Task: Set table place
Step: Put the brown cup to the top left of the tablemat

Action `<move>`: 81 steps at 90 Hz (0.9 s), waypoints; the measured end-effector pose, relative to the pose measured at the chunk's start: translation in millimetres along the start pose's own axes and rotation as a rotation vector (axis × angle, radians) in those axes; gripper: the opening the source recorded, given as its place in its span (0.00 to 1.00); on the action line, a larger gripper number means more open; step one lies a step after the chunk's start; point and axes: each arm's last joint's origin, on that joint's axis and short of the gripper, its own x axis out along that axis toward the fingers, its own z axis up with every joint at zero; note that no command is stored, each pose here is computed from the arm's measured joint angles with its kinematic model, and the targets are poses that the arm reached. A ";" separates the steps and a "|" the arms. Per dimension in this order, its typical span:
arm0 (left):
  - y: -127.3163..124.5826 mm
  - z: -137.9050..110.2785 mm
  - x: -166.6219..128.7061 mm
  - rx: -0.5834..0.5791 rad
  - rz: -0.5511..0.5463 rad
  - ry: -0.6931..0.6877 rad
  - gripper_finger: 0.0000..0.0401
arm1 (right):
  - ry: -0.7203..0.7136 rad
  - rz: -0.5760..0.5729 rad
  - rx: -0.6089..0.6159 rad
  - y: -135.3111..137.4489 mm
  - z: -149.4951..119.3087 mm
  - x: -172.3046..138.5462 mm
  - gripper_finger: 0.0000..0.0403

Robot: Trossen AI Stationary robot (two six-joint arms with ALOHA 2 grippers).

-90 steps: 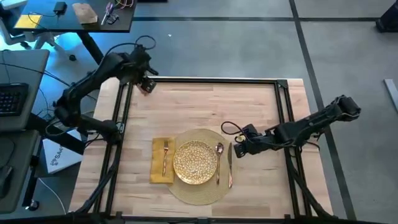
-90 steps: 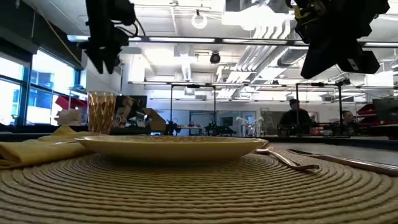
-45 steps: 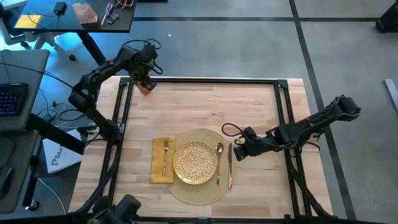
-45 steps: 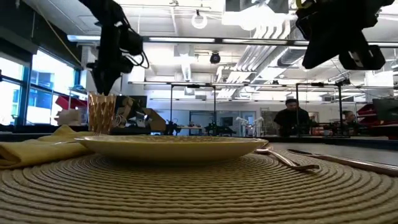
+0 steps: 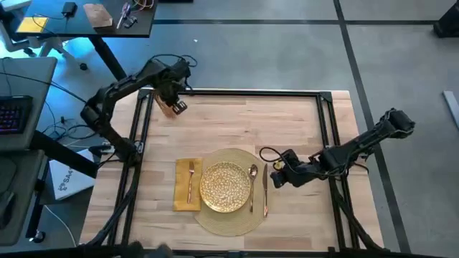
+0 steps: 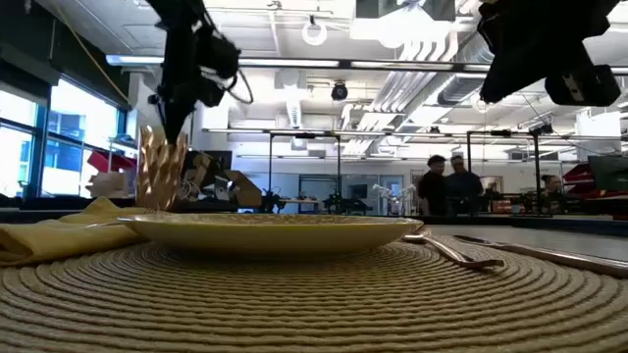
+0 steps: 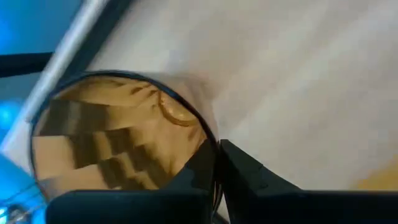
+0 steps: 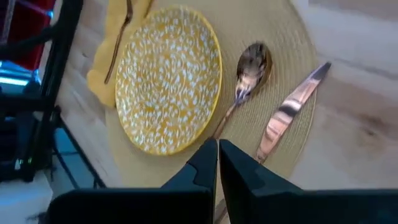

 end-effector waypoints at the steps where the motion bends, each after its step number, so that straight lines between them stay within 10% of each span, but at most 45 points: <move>1: -4.1 -1.6 -2.0 0.004 -0.008 -0.002 0.00 | -0.007 -0.001 0.000 -0.1 0.5 0.1 0.00; 39: -145.0 -31.4 -30.2 0.083 -0.115 -0.234 0.00 | -0.088 -0.062 -0.083 -5.4 20.3 6.4 0.00; 81: -195.2 -28.9 -0.5 0.140 -0.065 -0.188 0.00 | -0.055 -0.059 -0.087 -5.7 21.3 7.1 0.00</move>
